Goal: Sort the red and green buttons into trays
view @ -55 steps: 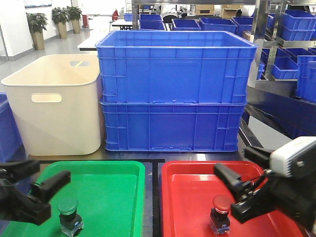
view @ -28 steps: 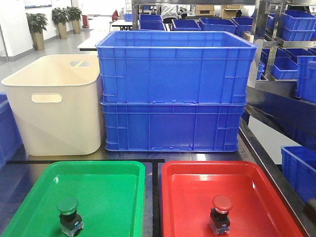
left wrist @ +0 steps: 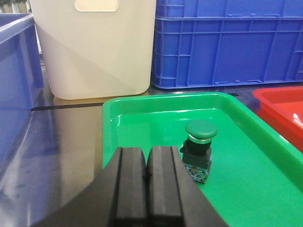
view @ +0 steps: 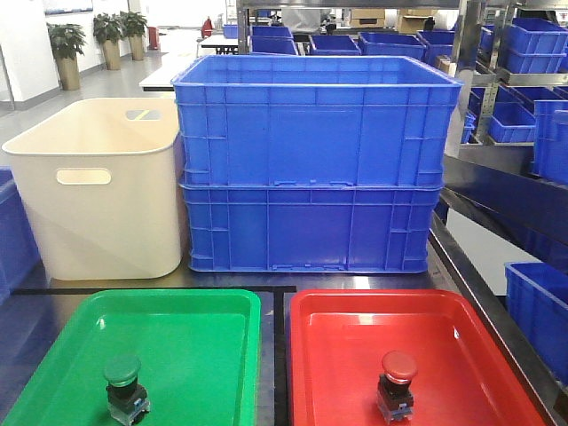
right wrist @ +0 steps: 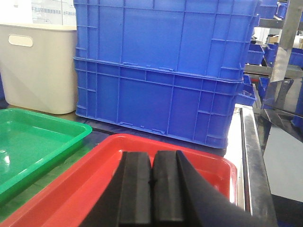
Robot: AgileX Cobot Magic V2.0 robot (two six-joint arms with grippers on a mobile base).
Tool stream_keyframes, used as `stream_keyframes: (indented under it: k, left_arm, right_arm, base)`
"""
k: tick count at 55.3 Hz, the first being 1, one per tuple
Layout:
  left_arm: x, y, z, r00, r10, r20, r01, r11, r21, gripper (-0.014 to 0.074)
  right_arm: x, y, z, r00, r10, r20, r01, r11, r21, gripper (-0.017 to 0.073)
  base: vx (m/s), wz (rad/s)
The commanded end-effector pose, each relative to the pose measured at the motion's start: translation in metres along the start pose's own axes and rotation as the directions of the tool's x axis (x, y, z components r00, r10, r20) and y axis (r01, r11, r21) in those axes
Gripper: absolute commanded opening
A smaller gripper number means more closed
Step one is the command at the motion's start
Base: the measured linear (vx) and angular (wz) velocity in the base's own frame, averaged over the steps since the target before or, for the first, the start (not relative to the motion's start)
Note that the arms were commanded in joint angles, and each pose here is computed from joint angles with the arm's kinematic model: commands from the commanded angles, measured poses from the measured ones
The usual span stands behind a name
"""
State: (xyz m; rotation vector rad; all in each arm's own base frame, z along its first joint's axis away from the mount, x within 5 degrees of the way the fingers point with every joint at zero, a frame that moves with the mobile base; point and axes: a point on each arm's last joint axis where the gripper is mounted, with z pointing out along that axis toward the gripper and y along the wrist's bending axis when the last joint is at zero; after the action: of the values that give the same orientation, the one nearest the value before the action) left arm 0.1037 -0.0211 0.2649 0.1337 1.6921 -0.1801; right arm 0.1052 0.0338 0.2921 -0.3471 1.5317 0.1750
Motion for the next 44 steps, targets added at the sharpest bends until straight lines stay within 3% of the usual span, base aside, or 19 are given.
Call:
stream_keyframes:
  k: [1, 11, 15, 18, 21, 23, 27, 29, 32, 38, 44]
  left_arm:
    - [-0.010, -0.004, 0.000, 0.999, -0.020, 0.039, 0.018, 0.999, 0.039, -0.0006]
    - [-0.009, -0.004, 0.000, 0.999, -0.024, 0.037, 0.022, 0.999, 0.039, -0.0006]
    - [-0.009, -0.002, 0.000, 0.996, -0.084, 0.029, 0.083, 0.996, 0.027, -0.0006]
    - [-0.005, 0.002, 0.000, 0.993, -0.120, -0.005, 0.120, 0.993, -0.021, -0.0006]
    - [0.000, 0.005, 0.000, 0.989, -0.133, -0.059, 0.129, 0.989, -0.068, -0.0006]
    - [0.006, 0.005, 0.000, 0.988, -0.117, -0.102, 0.110, 0.991, -0.073, -0.0006]
    - [0.014, 0.002, 0.000, 0.991, -0.004, -0.134, 0.001, 1.000, -0.027, -0.0006]
    - [0.015, 0.000, 0.001, 0.994, 0.054, -0.093, -0.054, 0.999, 0.006, -0.0006]
    - [0.017, -0.001, 0.001, 0.995, 0.103, -0.005, -0.103, 0.994, 0.018, -0.0006]
    - [0.022, 0.003, -0.015, 0.978, 0.092, 0.188, -0.089, 0.996, -0.028, -0.0006]
    - [0.042, 0.007, -0.030, 0.958, 0.078, 0.274, -0.061, 0.996, -0.073, -0.0006]
  right_arm:
    - [-0.012, 0.002, 0.000, 0.999, -0.004, 0.053, 0.005, 1.000, -0.030, -0.0012]
    - [-0.012, 0.002, 0.000, 0.999, -0.004, 0.053, 0.005, 1.000, -0.030, -0.0012]
    - [-0.012, 0.002, 0.000, 0.999, -0.004, 0.052, 0.005, 1.000, -0.029, -0.0012]
    - [-0.012, 0.002, 0.000, 0.999, -0.004, 0.052, 0.005, 1.000, -0.029, -0.0012]
    - [-0.012, 0.002, 0.000, 0.999, -0.004, 0.052, 0.005, 1.000, -0.029, -0.0012]
    - [-0.012, 0.002, 0.000, 0.999, -0.004, 0.053, 0.005, 1.000, -0.030, -0.0012]
    - [-0.012, 0.002, 0.000, 0.999, -0.004, 0.052, 0.005, 1.000, -0.028, -0.0012]
    - [-0.012, 0.002, 0.000, 0.999, -0.004, 0.052, 0.005, 1.000, -0.029, -0.0012]
    - [-0.012, 0.002, 0.000, 0.999, -0.004, 0.052, 0.005, 1.000, -0.029, -0.0012]
    - [-0.012, 0.002, 0.000, 0.999, -0.004, 0.052, 0.005, 1.000, -0.029, -0.0012]
    - [-0.012, 0.002, 0.000, 0.999, -0.004, 0.052, 0.005, 1.000, -0.029, -0.0012]
  base:
    - [0.00, 0.00]
    - [0.00, 0.00]
    - [0.00, 0.00]
    - [0.00, 0.00]
    - [0.00, 0.00]
    - [0.00, 0.00]
    - [0.00, 0.00]
    - [0.00, 0.00]
    - [0.00, 0.00]
    - [0.00, 0.00]
    - [0.00, 0.00]
